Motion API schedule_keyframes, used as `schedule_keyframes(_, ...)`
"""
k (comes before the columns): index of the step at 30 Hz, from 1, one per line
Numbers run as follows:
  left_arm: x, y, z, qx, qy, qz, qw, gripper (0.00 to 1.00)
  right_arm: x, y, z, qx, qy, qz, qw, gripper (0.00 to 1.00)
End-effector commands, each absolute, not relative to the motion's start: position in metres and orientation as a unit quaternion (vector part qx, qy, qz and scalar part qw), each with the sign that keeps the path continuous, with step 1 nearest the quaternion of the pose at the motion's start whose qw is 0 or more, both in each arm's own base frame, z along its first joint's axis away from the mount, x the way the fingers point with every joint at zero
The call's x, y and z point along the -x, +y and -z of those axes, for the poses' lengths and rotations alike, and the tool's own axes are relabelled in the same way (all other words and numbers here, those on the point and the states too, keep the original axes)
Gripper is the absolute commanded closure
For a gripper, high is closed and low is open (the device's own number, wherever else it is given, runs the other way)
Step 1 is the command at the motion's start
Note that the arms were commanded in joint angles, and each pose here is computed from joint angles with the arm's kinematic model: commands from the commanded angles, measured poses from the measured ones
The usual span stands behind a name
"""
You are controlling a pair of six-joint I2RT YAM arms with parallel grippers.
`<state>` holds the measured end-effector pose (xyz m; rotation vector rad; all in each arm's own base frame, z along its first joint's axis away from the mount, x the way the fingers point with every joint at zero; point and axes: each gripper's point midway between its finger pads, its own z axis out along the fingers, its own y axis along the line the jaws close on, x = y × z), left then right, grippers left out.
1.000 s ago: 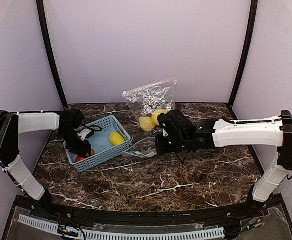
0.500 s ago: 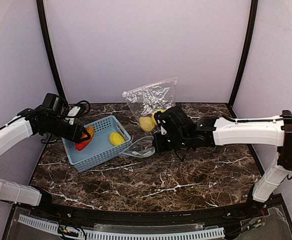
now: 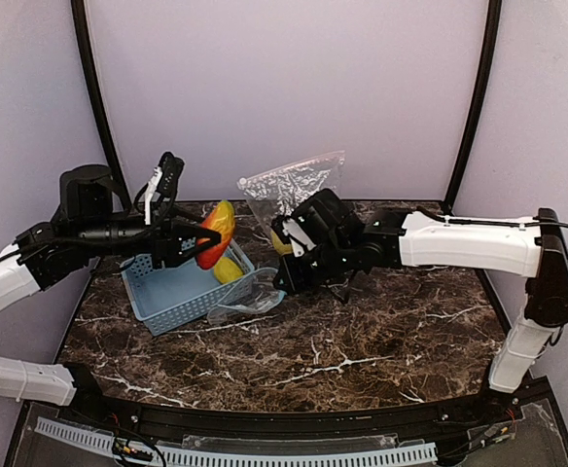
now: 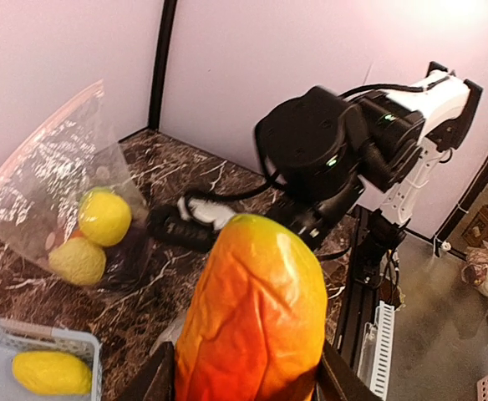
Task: Place the food in the zip-top bag and seal the zipper
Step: Place the fake fruit in the zipper food storage bag.
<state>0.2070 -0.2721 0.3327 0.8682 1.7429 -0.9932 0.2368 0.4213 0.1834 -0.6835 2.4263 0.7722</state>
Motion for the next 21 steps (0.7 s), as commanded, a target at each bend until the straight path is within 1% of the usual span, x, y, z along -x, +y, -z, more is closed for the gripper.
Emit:
schedule_keyframes(1,-0.189,-0.300,-0.369,-0.367,0.632,0.459,0.505,0.63,-0.227,0.422,-0.168,0.263,0.901,-0.281,0.200,1.00)
schedule_keyframes(4,-0.181,-0.318,-0.367,-0.380,0.615,0.476,0.501,0.62,-0.225,0.426,-0.168,0.262,0.900,-0.293,0.186,1.00)
schedule_keyframes(8,-0.178,-0.337,-0.345,-0.393,0.619,0.483,0.479,0.63,-0.223,0.430,-0.173,0.261,0.897,-0.311,0.174,1.00)
schedule_keyframes(14,-0.183,-0.339,-0.304,-0.388,0.646,0.461,0.469,0.63,-0.221,0.429,-0.178,0.262,0.892,-0.330,0.161,1.00)
schedule_keyframes(18,-0.190,-0.336,-0.268,-0.385,0.677,0.431,0.456,0.63,-0.221,0.431,-0.179,0.267,0.890,-0.334,0.159,1.00)
schedule_keyframes(21,-0.193,-0.334,-0.253,-0.387,0.692,0.413,0.448,0.64,-0.221,0.431,-0.179,0.266,0.890,-0.334,0.158,1.00)
